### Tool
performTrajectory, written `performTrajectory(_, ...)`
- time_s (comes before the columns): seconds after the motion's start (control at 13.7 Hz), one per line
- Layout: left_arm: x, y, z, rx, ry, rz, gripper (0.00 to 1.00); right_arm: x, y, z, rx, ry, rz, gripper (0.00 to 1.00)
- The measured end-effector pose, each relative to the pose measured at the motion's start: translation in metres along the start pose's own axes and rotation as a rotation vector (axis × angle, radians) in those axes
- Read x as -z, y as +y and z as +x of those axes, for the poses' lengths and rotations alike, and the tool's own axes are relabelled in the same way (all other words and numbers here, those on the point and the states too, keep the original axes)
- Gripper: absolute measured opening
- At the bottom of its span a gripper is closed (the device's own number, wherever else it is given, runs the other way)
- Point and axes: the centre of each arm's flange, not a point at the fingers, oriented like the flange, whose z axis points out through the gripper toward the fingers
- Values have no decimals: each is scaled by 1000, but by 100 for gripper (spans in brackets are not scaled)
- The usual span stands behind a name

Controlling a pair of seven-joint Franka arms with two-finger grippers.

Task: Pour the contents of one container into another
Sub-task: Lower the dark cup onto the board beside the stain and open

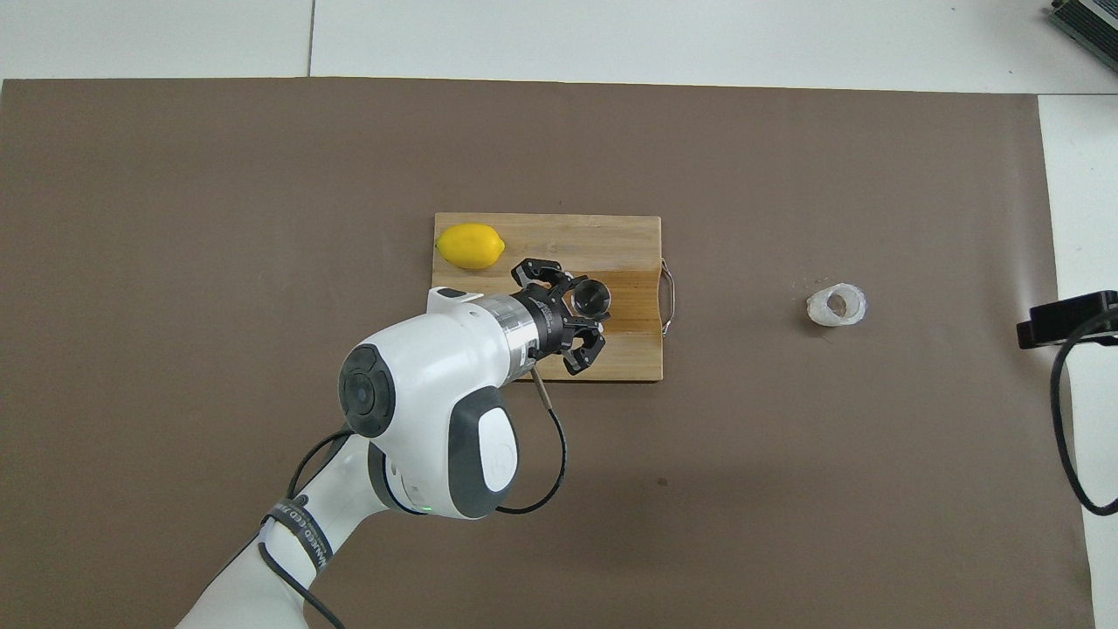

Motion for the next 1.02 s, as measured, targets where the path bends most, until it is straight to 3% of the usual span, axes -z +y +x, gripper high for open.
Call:
performTrajectory(0.73,-13,-6,5,-10,13,-5,52,0,0,0,0,0,0,100)
performTrajectory(0.88,-13,-6,5,-10,12,-6,56,0,0,0,0,0,0,100)
performTrajectory(1.02,-13,-6,5,-10,11,-8,70,0,0,0,0,0,0,100)
